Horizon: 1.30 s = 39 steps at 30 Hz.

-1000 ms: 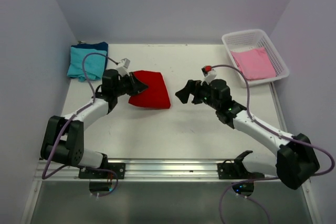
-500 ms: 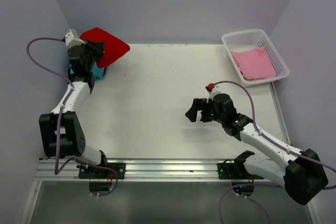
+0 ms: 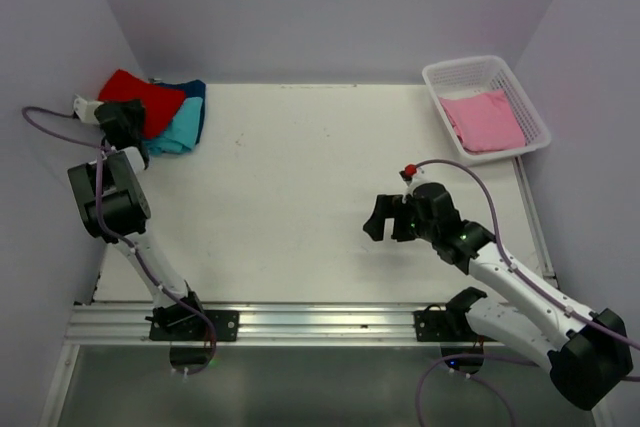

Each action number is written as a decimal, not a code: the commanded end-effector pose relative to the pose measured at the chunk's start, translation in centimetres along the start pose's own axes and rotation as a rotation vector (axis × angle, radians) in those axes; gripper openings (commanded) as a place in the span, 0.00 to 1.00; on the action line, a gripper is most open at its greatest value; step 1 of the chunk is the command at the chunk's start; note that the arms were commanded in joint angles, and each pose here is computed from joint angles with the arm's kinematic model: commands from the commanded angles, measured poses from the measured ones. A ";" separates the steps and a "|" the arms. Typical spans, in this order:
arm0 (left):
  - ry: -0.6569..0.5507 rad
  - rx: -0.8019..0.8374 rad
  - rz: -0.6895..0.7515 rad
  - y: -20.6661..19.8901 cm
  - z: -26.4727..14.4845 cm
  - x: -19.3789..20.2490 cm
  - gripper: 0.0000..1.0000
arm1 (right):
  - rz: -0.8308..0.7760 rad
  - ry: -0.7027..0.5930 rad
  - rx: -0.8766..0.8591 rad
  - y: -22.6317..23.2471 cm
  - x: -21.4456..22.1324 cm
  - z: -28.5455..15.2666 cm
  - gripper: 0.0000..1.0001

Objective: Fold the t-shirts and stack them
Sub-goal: Neatly place the folded tshirt to the corner

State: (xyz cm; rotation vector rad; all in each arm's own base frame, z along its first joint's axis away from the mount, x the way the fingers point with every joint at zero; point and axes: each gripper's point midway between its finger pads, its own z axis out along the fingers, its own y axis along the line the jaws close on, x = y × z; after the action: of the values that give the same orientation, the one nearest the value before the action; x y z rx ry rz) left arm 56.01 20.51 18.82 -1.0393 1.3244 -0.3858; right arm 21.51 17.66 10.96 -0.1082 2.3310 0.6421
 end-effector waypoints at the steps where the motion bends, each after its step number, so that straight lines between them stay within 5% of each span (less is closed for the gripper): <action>1: 0.014 -0.084 -0.133 5.3 -0.6 2.7 0.00 | -0.005 -0.043 -0.001 0.9 -2.1 -1.4 0.99; 6: 0.130 -0.130 -0.221 8.7 -2.1 7.8 0.00 | 0.002 -0.034 -0.022 1.7 -2.6 -1.3 0.99; 12: 0.132 -0.064 -0.249 6.7 -1.3 7.2 0.00 | 0.007 -0.055 -0.026 1.4 -2.4 -1.7 0.99; 21: 0.045 0.329 -0.253 -9.3 -1.2 -1.0 0.00 | 0.003 -0.044 -0.018 0.9 -1.7 -1.3 0.99; 26: 0.048 0.432 -0.263 -13.2 -0.4 -1.7 0.00 | 0.002 -0.049 -0.012 0.8 -1.7 -1.4 0.99; 39: 0.153 0.147 -0.252 -1.9 -0.8 8.7 0.00 | -0.003 -0.033 -0.002 0.5 -1.2 -1.0 0.99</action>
State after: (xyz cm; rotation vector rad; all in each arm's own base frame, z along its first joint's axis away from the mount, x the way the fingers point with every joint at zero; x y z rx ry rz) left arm 58.78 12.42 15.87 -1.0717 1.3101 -0.8100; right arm 21.57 17.64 12.98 -0.1013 2.2964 0.6555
